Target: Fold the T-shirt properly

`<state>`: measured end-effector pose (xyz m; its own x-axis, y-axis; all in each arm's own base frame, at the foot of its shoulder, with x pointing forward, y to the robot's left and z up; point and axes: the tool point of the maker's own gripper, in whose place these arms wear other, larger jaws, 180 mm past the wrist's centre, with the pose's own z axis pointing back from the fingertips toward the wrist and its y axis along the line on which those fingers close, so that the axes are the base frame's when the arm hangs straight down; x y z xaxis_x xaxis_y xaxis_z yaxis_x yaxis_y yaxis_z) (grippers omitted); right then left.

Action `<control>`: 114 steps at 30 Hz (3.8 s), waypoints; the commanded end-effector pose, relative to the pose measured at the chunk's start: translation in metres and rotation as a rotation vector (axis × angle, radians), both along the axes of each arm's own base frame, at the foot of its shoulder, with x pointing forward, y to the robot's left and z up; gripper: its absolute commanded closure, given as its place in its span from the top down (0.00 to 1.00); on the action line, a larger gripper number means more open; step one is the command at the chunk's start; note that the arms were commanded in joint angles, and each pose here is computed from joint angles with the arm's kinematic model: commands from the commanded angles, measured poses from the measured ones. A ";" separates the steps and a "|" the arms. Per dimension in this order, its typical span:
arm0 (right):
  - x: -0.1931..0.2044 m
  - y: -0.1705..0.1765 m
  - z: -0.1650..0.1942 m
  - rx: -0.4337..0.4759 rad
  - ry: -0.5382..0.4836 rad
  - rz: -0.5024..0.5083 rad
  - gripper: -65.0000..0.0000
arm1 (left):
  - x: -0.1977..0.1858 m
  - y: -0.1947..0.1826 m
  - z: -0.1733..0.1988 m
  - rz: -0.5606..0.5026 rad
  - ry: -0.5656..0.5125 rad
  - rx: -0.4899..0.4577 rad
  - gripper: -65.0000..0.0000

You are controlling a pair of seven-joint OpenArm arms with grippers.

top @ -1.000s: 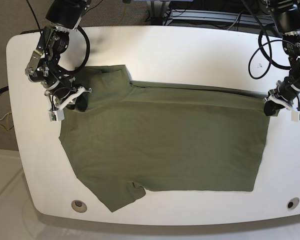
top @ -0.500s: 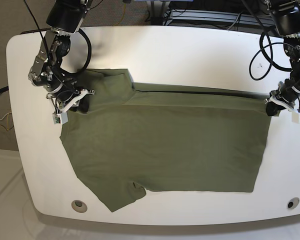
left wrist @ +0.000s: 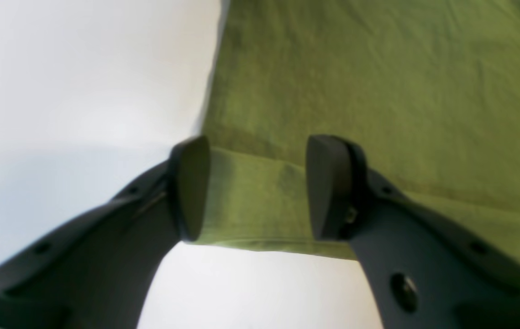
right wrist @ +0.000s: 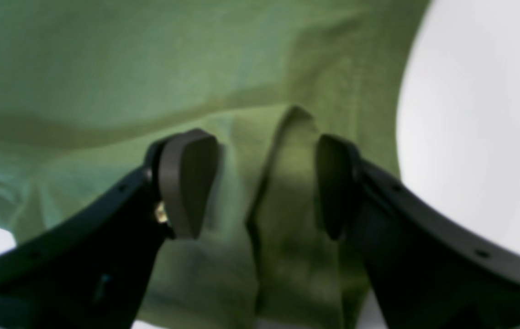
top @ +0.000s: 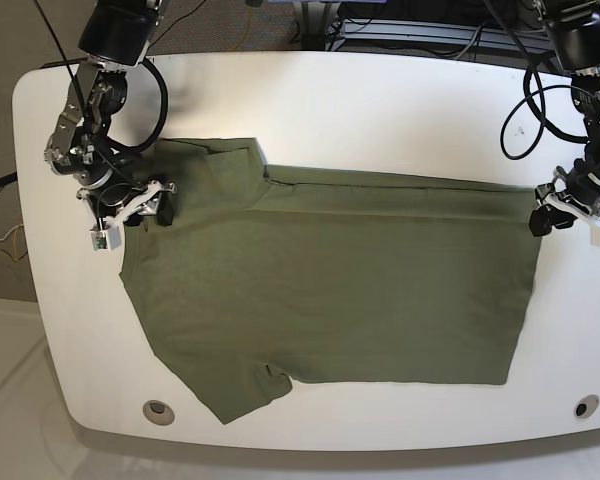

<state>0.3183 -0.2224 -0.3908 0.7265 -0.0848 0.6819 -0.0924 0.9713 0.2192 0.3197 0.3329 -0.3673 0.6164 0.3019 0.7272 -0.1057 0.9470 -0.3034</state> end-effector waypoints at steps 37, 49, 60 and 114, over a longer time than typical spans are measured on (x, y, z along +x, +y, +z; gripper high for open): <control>-0.060 -0.075 0.033 -0.101 -0.048 -0.242 0.62 | 0.011 0.018 0.030 -0.019 -0.053 0.087 0.55; -0.076 -0.063 0.035 -0.054 -0.017 -0.240 0.63 | -0.007 0.017 0.030 -0.038 -0.046 0.119 0.54; -0.087 -0.055 0.030 0.029 0.008 -0.234 0.63 | -0.005 0.022 0.031 -0.019 -0.047 0.107 0.55; -0.098 -0.015 -0.037 0.302 0.101 -0.305 0.64 | -0.017 0.016 0.024 -0.034 -0.026 0.113 0.56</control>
<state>0.2282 -0.2409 -0.4194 0.6565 -0.5054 0.5600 0.2107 0.8356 0.5073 0.2918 0.3427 -0.3623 0.6499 0.2110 0.7301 -0.0801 0.9743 -0.2104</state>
